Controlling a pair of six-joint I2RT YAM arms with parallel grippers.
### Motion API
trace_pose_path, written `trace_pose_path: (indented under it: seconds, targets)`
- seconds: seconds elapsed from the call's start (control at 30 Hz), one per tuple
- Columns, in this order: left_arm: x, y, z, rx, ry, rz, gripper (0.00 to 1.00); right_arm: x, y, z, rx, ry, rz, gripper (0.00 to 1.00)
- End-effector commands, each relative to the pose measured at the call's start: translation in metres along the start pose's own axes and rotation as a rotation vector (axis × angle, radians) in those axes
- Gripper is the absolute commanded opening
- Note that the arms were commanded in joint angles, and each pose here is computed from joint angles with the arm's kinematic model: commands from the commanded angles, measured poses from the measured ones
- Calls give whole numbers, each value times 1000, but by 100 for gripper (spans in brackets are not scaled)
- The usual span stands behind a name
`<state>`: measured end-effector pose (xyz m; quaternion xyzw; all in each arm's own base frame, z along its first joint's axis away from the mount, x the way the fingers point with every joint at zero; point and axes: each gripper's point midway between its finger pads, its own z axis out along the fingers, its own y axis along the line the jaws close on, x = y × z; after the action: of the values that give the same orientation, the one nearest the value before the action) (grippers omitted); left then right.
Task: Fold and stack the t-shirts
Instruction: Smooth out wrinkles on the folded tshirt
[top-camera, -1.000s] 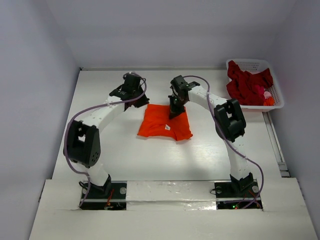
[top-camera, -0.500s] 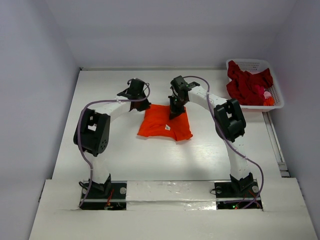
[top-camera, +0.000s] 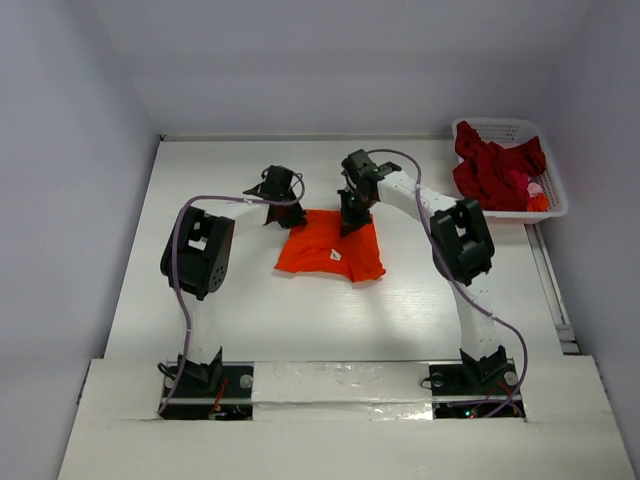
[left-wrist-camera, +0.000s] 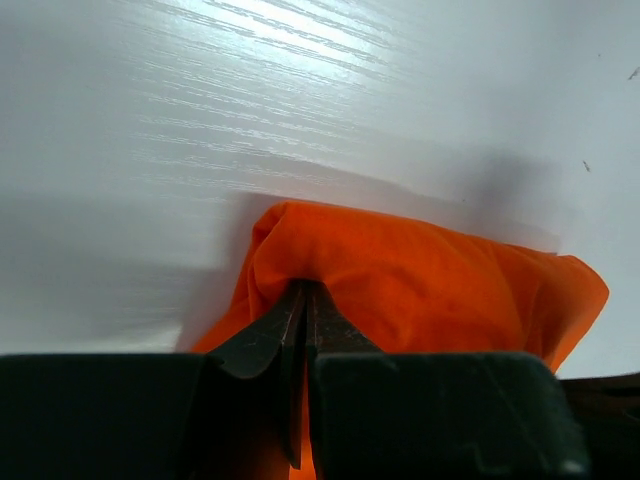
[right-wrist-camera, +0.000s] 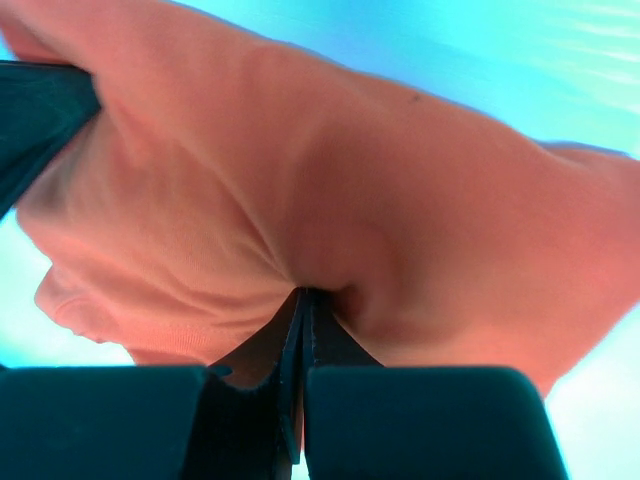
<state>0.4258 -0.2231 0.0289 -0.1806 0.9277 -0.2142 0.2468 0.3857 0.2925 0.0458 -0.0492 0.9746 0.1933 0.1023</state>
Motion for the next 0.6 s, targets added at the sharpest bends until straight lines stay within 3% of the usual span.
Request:
trace_pose_path:
  seconds: [0.0,0.23,0.57]
  targets:
    - [0,-4,2,23,1,-5,0,-28,15,-56,-11,-152,-46,0]
    - [5,2,9,9,20,-10,0,-24,25,-77,-26,-186,-53,0]
    - [1,3,5,2,17,-26,0,33,22,-37,-31,-91,-50,0]
